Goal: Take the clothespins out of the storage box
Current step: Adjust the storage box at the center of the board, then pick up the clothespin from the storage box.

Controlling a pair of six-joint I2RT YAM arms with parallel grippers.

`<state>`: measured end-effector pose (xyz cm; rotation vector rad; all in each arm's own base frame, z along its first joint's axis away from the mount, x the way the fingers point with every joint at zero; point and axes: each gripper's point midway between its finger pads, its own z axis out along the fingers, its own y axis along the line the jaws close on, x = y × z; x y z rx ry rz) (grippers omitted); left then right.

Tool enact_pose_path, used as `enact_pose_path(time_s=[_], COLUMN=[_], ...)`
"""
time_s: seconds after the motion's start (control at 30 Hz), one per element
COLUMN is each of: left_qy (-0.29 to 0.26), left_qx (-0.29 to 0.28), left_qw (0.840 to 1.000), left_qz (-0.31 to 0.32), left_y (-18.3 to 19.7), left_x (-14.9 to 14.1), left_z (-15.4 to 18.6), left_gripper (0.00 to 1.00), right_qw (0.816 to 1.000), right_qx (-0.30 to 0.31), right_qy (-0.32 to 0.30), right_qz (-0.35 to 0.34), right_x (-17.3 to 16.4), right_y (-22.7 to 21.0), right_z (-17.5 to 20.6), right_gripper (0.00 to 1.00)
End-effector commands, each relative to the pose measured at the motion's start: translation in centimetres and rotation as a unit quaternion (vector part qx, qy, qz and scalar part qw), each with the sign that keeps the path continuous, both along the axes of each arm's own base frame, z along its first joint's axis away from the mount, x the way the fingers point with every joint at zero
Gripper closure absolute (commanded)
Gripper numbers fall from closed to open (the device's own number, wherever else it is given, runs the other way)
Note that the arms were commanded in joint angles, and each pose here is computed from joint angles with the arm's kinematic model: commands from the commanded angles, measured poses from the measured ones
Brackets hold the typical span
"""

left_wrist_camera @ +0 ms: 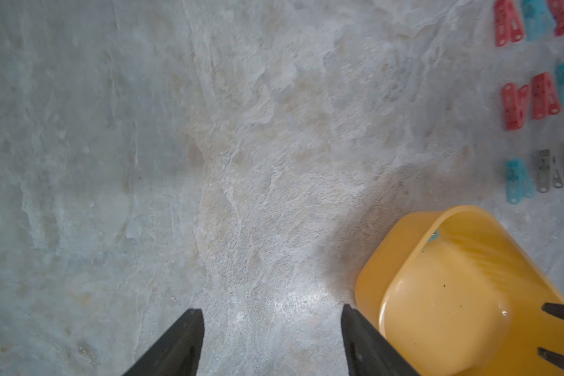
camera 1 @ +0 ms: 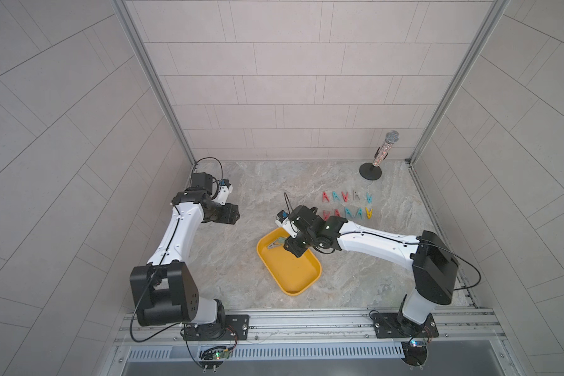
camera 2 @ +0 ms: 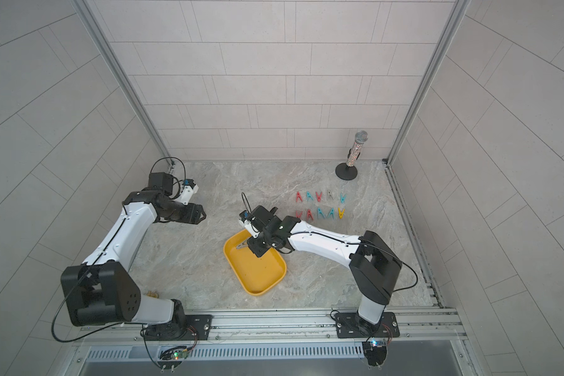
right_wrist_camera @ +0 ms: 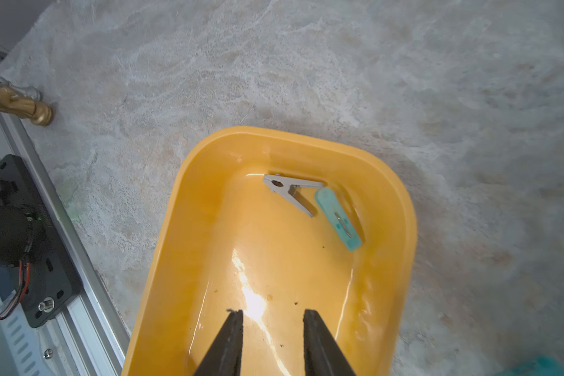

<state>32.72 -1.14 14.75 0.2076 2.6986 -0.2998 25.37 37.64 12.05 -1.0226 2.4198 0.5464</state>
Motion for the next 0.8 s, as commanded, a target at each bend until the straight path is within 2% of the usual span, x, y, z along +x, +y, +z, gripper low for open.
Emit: enact_pose_path(time_s=[0.0,0.33,0.77], left_qy=[-0.008,-0.014,-0.009], left_qx=[0.013,0.010,0.000], left_qw=[0.999,0.998,0.998], left_qz=[0.035,0.062,0.068], left_y=[1.3,2.4,2.7], left_x=[0.6,0.6,0.7], left_z=[-0.3,-0.9,-1.2], left_gripper=[0.25,0.25,0.25], right_qw=[0.999,0.990,0.985], right_qx=[-0.049,-0.114,-0.147], right_qy=[-0.018,-0.057,-0.070], right_qz=[-0.004,-0.052,-0.066], right_x=[0.6,3.7,5.2], right_y=[0.3,1.1,1.5], right_z=[-1.0,-4.1,-6.4], right_gripper=[0.66,0.68,0.69])
